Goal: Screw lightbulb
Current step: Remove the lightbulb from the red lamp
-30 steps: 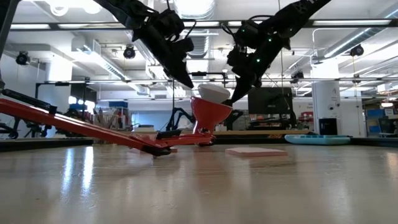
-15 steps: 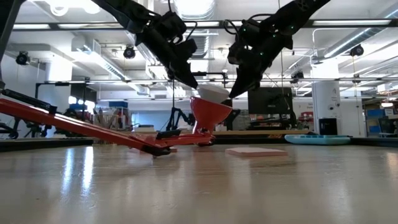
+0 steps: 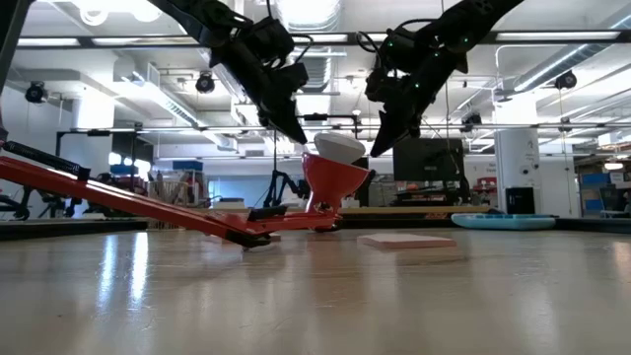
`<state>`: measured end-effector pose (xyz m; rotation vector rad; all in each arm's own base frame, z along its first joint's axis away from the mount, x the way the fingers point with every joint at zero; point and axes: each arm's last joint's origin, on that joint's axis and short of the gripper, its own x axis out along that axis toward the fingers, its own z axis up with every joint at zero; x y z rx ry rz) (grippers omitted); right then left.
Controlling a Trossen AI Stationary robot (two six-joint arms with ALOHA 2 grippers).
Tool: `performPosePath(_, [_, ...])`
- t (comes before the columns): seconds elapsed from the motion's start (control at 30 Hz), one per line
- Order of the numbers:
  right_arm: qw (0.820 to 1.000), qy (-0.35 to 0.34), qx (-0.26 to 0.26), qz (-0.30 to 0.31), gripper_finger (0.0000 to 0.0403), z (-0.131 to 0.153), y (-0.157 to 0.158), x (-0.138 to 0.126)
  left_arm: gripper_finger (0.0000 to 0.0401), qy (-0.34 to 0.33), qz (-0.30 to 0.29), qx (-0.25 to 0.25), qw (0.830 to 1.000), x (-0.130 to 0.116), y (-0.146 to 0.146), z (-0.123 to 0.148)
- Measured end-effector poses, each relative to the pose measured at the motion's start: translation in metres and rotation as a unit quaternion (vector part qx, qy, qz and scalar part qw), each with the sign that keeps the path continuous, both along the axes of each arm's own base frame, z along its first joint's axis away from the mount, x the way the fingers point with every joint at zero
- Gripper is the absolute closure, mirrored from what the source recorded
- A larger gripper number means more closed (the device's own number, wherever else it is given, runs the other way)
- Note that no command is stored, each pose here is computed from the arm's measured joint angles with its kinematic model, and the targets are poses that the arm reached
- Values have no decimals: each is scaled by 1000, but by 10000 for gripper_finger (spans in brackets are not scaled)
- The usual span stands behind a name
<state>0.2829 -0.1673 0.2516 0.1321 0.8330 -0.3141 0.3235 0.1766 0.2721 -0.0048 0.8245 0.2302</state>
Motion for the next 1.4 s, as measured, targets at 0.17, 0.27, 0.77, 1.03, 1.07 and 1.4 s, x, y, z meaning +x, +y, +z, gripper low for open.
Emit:
performPosePath(0.17, [996, -19, 79, 38, 401, -1, 7, -1, 401, -34, 26, 58, 997, 6, 10, 6])
performPosePath(0.27, [994, -26, 91, 59, 401, -3, 11, 4, 401, -53, 25, 65, 996, 14, 15, 0])
performPosePath(0.77, [1000, -3, 18, -12, 401, -5, -4, 2, 401, -12, -6, 15, 1000, 13, -2, -7])
performPosePath(1.03, [998, 17, 53, -14, 401, -1, 1, -1, 401, -1, 31, 62, 998, 4, 3, 3])
performPosePath(1.07, [998, 14, 62, -7, 401, -1, 3, 0, 401, -7, 38, 67, 997, 3, 7, 4])
performPosePath(1.4, [996, -12, 81, 45, 401, -2, 14, 10, 401, -73, -4, 46, 996, 15, 14, 1])
